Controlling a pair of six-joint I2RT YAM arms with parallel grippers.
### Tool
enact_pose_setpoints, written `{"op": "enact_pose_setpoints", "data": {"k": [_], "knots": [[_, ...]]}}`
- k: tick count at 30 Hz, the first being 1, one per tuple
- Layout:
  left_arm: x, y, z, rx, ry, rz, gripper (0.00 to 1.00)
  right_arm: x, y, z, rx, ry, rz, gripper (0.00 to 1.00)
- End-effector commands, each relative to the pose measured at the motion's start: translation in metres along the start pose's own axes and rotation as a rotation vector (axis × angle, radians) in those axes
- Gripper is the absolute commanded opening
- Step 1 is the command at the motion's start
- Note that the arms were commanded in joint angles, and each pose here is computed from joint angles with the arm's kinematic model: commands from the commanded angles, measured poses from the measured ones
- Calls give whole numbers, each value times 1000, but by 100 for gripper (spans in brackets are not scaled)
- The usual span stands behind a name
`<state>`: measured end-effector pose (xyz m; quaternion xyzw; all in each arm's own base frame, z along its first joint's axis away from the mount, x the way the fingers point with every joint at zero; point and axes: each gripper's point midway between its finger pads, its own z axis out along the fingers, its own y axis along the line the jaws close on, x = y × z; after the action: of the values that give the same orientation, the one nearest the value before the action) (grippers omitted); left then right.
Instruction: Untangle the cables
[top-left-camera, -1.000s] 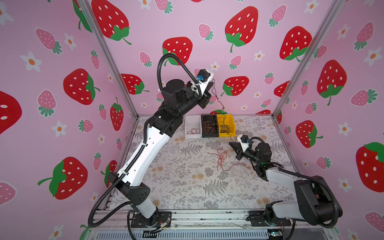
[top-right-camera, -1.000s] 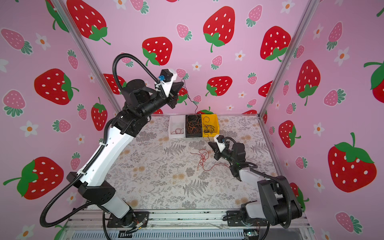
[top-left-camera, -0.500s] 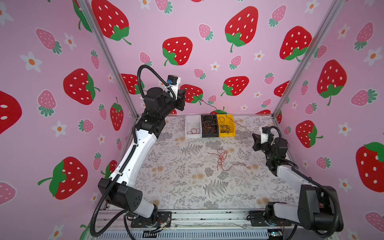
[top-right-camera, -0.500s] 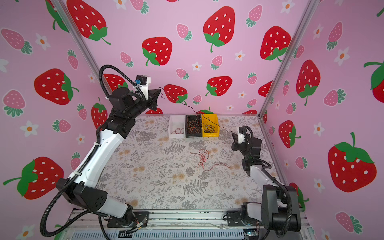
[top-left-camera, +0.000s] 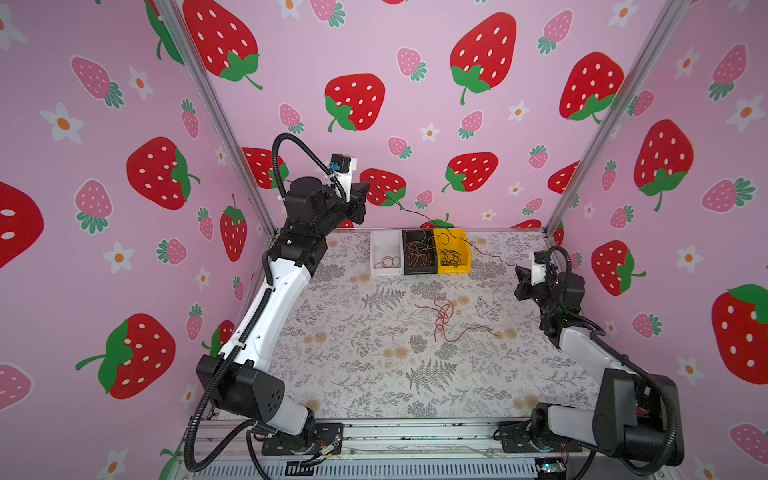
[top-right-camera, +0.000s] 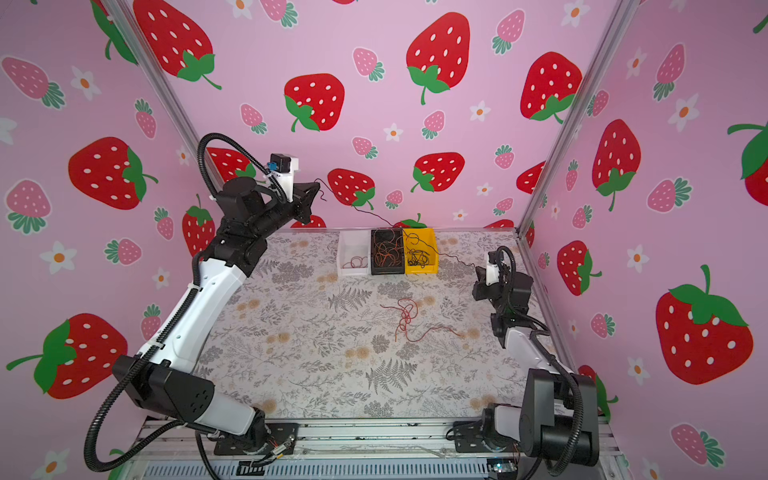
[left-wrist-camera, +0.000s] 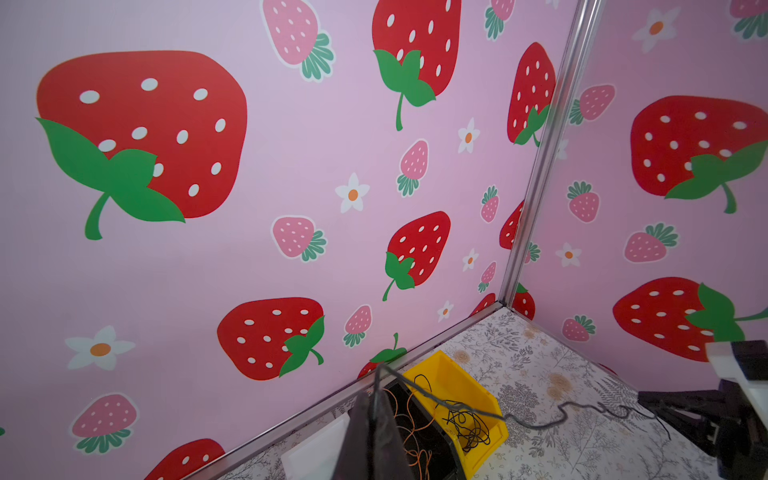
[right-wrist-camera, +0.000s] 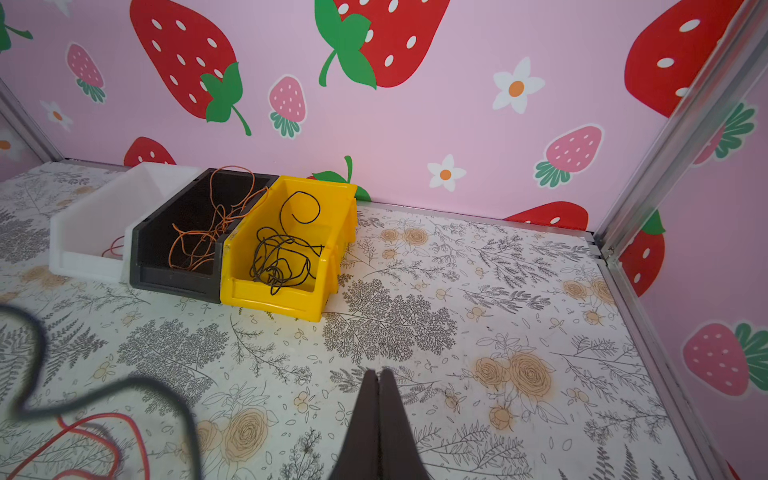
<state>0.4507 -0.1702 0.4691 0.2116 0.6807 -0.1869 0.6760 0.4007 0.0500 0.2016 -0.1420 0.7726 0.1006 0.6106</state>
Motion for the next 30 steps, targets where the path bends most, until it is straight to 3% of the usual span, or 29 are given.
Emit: {"op": "enact_pose_setpoints", "data": {"k": [1, 5, 12, 20, 25, 30], "knots": [[-10, 0, -1, -3, -24, 19, 0, -15, -6, -2, 23, -21, -23, 0], [1, 4, 5, -15, 12, -1, 0, -20, -2, 0, -5, -20, -25, 0], [20, 46, 1, -161, 83, -52, 0, -3, -28, -2, 102, 50, -1, 0], [26, 81, 0, -271, 68, -131, 0, 10, -26, 4, 67, 112, -45, 0], [28, 69, 20, -191, 73, -180, 0, 12, -17, 14, 13, 170, -73, 0], [42, 12, 62, -37, 140, -136, 0, 0, 9, 37, -53, 191, -84, 0]]}}
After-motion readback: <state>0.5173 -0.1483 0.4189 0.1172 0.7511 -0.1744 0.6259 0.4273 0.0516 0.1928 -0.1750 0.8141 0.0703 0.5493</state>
